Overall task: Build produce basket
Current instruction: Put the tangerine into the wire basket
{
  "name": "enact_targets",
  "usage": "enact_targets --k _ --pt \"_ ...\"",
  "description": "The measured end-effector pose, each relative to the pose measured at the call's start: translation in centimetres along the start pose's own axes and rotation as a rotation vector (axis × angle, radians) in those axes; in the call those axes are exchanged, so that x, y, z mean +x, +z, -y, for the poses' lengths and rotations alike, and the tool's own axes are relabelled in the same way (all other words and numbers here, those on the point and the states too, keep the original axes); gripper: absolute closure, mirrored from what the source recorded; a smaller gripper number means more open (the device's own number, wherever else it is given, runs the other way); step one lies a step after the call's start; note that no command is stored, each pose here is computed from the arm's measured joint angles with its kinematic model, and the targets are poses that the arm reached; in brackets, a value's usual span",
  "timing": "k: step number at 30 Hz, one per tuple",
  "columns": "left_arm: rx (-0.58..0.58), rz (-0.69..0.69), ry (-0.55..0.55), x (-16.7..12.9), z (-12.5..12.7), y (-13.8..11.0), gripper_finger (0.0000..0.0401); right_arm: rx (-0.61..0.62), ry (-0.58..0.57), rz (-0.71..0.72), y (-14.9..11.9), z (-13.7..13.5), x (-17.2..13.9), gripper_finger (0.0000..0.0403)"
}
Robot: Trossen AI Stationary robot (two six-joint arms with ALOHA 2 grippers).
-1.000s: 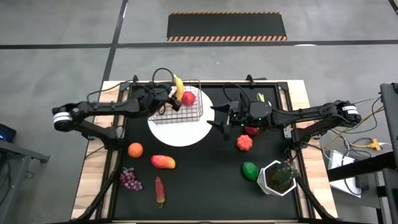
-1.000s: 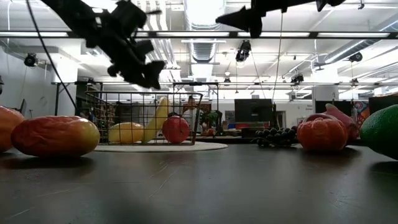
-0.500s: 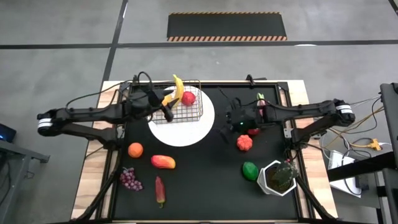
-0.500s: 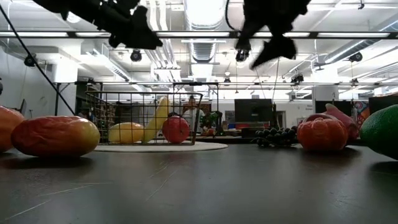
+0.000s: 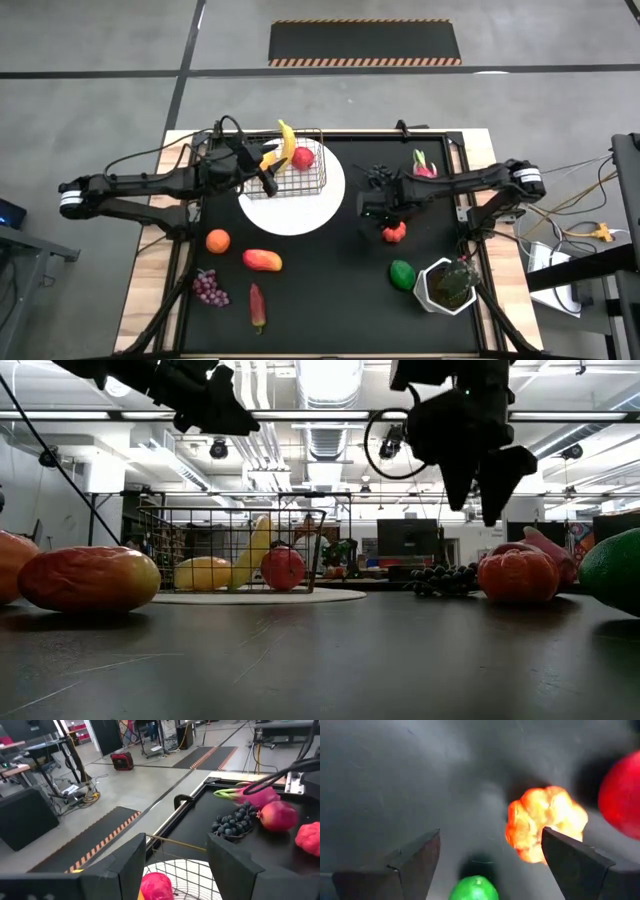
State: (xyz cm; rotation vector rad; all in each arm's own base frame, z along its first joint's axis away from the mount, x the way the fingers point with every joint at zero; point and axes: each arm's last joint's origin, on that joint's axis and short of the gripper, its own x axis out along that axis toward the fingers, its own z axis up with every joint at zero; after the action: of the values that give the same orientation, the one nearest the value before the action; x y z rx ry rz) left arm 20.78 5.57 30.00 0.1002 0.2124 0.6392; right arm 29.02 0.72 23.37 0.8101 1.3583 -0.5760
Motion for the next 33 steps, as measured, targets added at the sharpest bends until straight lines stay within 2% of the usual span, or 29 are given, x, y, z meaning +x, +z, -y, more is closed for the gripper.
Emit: enact_targets --k 5,11,15,18,26,33 --pt "0.014 -0.001 0.0 0.0 0.0 0.0 0.0213 0.062 -0.083 -0.074 -0.8 0.4 0.4 0.0076" --pt "0.016 -0.002 0.001 0.0 0.0 0.0 0.0214 0.11 -0.151 -0.033 -1.7 0.4 0.9 0.0076" --pt "0.037 -0.002 0.004 0.0 0.0 0.0 0.0214 0.116 -0.168 -0.037 -2.0 0.4 1.3 0.0076" --pt "0.04 -0.003 0.005 0.0 0.0 0.0 0.0214 0.165 -0.171 -0.035 -2.0 0.4 1.4 0.0074" --pt "0.041 -0.003 0.005 0.0 0.0 0.0 0.0214 0.17 -0.178 -0.037 -2.0 0.5 1.6 0.0033" --pt "0.041 -0.002 0.006 0.0 0.0 0.0 0.0214 0.213 -0.187 -0.027 -2.4 1.3 3.5 0.003"
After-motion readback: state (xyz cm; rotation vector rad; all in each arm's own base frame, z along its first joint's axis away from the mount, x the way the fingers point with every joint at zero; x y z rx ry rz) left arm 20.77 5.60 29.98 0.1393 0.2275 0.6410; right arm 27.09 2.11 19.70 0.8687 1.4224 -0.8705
